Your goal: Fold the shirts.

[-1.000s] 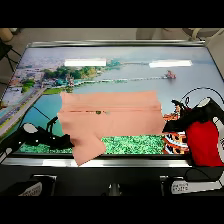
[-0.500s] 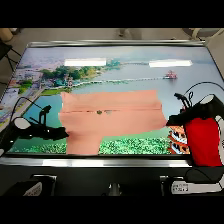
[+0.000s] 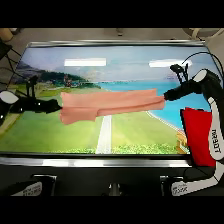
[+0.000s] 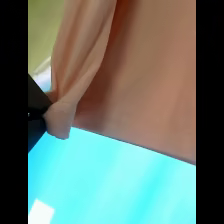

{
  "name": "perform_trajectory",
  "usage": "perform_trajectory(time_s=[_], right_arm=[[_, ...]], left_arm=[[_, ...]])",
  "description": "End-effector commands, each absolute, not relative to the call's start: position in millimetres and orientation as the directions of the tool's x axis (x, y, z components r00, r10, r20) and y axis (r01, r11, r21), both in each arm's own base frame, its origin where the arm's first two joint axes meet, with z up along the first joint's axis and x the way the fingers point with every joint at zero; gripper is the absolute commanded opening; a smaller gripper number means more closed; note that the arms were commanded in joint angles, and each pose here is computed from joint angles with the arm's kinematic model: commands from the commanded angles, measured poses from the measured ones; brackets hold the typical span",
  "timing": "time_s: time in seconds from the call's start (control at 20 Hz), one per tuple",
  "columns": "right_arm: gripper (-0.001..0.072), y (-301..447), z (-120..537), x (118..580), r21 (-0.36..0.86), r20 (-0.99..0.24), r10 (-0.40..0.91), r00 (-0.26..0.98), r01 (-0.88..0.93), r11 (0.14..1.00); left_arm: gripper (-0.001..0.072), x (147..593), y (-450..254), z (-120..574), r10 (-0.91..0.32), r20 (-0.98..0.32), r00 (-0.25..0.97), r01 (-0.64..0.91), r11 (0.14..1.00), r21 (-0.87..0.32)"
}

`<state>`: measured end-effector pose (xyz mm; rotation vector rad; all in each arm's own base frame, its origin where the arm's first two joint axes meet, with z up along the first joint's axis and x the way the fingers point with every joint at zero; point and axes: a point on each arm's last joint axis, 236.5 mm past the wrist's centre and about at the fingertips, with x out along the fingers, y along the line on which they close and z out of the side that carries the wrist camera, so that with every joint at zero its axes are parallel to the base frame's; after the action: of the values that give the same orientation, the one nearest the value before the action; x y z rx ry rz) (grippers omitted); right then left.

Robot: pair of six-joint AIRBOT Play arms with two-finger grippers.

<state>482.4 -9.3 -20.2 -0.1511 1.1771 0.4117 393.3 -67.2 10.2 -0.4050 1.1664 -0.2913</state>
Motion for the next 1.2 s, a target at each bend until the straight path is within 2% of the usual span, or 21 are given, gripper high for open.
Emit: perform_trajectory(time_s=[0.0, 0.15, 0.35, 0.4, 0.45, 0.5, 0.55, 0.65, 0.8, 0.9, 1.0, 1.1, 1.15], right_arm=[[0.0014, -10.5, -28.3, 525.7, 0.052, -0.898, 0.197, 0.394, -0.350, 0.935], [0.0015, 0.3, -58.3, 535.2, 0.126, -0.889, 0.250, 0.383, -0.320, 0.939], [0.0027, 12.2, -93.9, 533.8, 0.211, -0.892, 0.306, 0.333, -0.292, 0.933], [0.0184, 15.4, -93.0, 538.1, 0.226, -0.881, 0.320, 0.350, -0.282, 0.932], [0.0489, 18.7, -83.6, 544.9, 0.256, -0.858, 0.346, 0.379, -0.269, 0.928], [0.0603, 17.1, -70.7, 550.0, 0.278, -0.840, 0.366, 0.401, -0.262, 0.924], [0.0628, 8.6, -56.9, 554.1, 0.283, -0.828, 0.370, 0.421, -0.256, 0.924], [0.0645, -20.3, -52.2, 548.5, 0.306, -0.833, 0.365, 0.415, -0.204, 0.930], [0.0647, -15.5, -85.0, 518.5, 0.416, -0.857, 0.440, 0.268, -0.145, 0.898], [0.0645, 13.6, -98.9, 500.7, 0.516, -0.829, 0.535, 0.165, -0.143, 0.844], [0.0581, 35.2, -104.2, 495.2, 0.556, -0.810, 0.574, 0.122, -0.152, 0.817], [0.0455, 49.2, -104.7, 500.0, 0.550, -0.809, 0.573, 0.130, -0.173, 0.817], [0.0209, 53.5, -102.4, 504.2, 0.551, -0.805, 0.576, 0.145, -0.179, 0.815]], left_arm=[[0.0026, 457.1, -49.3, 0.4, -0.413, -0.824, 0.388, -0.003, 0.894, -0.449], [0.0027, 486.5, -56.5, -30.4, -0.442, -0.834, 0.330, -0.012, 0.882, -0.471], [0.0027, 493.3, -60.7, -67.0, -0.469, -0.839, 0.276, -0.077, 0.859, -0.506], [0.0050, 492.9, -60.6, -69.8, -0.470, -0.840, 0.271, -0.112, 0.851, -0.512], [0.0244, 493.1, -60.0, -68.3, -0.470, -0.840, 0.272, -0.125, 0.848, -0.515], [0.0474, 493.4, -58.4, -61.6, -0.474, -0.837, 0.271, -0.118, 0.847, -0.518], [0.0577, 494.9, -55.9, -52.3, -0.479, -0.834, 0.274, -0.110, 0.846, -0.522], [0.0576, 501.6, -51.8, -21.0, -0.479, -0.819, 0.315, -0.073, 0.849, -0.524], [0.0553, 505.4, -73.2, 20.5, -0.507, -0.779, 0.370, 0.041, 0.846, -0.531], [0.0542, 501.2, -96.9, 37.0, -0.529, -0.762, 0.373, 0.109, 0.841, -0.530], [0.0541, 495.7, -121.8, 41.5, -0.549, -0.758, 0.353, 0.153, 0.833, -0.532], [0.0539, 491.4, -146.4, 37.8, -0.563, -0.758, 0.328, 0.190, 0.826, -0.531], [0.0507, 490.2, -158.9, 35.6, -0.569, -0.758, 0.320, 0.208, 0.822, -0.530]])
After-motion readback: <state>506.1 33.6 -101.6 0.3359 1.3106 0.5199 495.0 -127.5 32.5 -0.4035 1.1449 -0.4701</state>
